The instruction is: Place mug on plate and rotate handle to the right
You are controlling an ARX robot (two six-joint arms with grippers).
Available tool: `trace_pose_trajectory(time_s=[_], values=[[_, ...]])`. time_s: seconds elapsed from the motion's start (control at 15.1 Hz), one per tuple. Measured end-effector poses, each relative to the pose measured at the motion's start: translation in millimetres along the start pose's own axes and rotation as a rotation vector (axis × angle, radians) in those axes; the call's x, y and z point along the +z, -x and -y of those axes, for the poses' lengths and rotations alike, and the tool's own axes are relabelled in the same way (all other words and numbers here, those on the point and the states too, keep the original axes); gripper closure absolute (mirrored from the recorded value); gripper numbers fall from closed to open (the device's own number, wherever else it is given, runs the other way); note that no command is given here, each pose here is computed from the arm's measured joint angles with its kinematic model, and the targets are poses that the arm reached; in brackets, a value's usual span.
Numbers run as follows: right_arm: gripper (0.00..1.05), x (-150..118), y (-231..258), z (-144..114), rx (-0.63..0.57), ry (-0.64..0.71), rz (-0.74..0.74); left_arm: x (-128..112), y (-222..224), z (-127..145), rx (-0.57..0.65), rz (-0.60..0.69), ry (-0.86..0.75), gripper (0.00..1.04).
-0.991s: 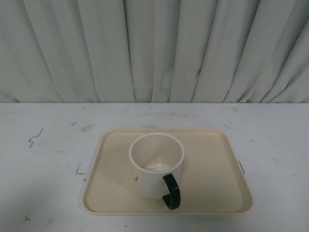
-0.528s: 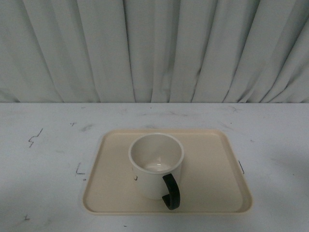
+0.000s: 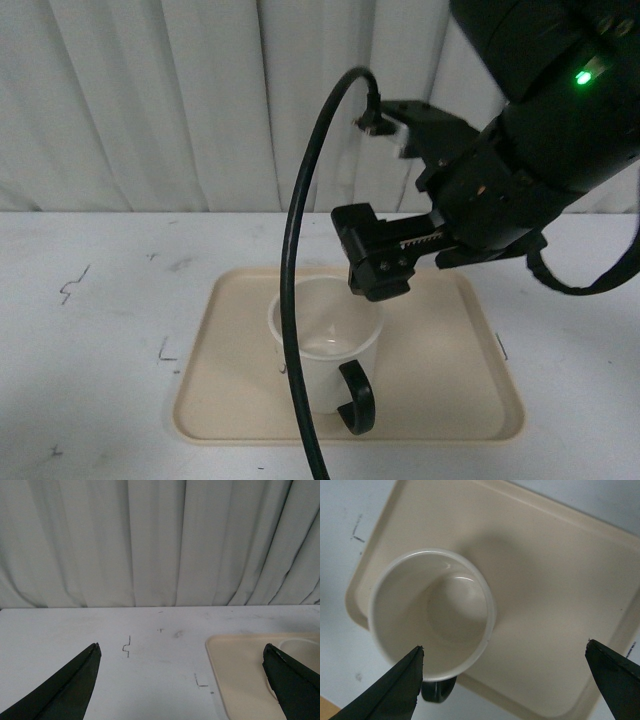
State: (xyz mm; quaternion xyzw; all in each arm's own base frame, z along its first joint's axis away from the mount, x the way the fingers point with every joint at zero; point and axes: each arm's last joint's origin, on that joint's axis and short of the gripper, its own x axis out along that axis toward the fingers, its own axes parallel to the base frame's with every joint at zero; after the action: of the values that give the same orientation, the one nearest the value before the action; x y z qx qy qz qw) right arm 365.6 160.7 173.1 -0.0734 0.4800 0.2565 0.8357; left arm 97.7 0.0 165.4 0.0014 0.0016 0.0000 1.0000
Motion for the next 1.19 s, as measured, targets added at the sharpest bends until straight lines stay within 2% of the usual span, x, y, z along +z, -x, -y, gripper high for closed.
trace_pose_trajectory(time_s=[0.4, 0.79, 0.99, 1.06, 1.12, 1.19], values=[[0.08, 1, -36, -6, -0.027, -0.063, -0.057, 0, 0, 0, 0.0, 0.0, 0.0, 0.07], [0.51, 3, -53, -14, -0.018, -0.091, -0.101, 0, 0, 0, 0.0, 0.0, 0.0, 0.07], [0.79, 0, -56, -13, -0.021, -0.096, -0.129, 0, 0, 0, 0.0, 0.0, 0.0, 0.07], [0.95, 4, -51, -11, -0.043, -0.07, -0.151, 0, 0, 0, 0.0, 0.0, 0.0, 0.07], [1.02, 28, -30, 3, -0.059, 0.069, -0.154, 0, 0, 0, 0.0, 0.0, 0.0, 0.07], [1.02, 40, -21, 11, -0.076, 0.165, -0.121, 0, 0, 0, 0.0, 0.0, 0.0, 0.07]])
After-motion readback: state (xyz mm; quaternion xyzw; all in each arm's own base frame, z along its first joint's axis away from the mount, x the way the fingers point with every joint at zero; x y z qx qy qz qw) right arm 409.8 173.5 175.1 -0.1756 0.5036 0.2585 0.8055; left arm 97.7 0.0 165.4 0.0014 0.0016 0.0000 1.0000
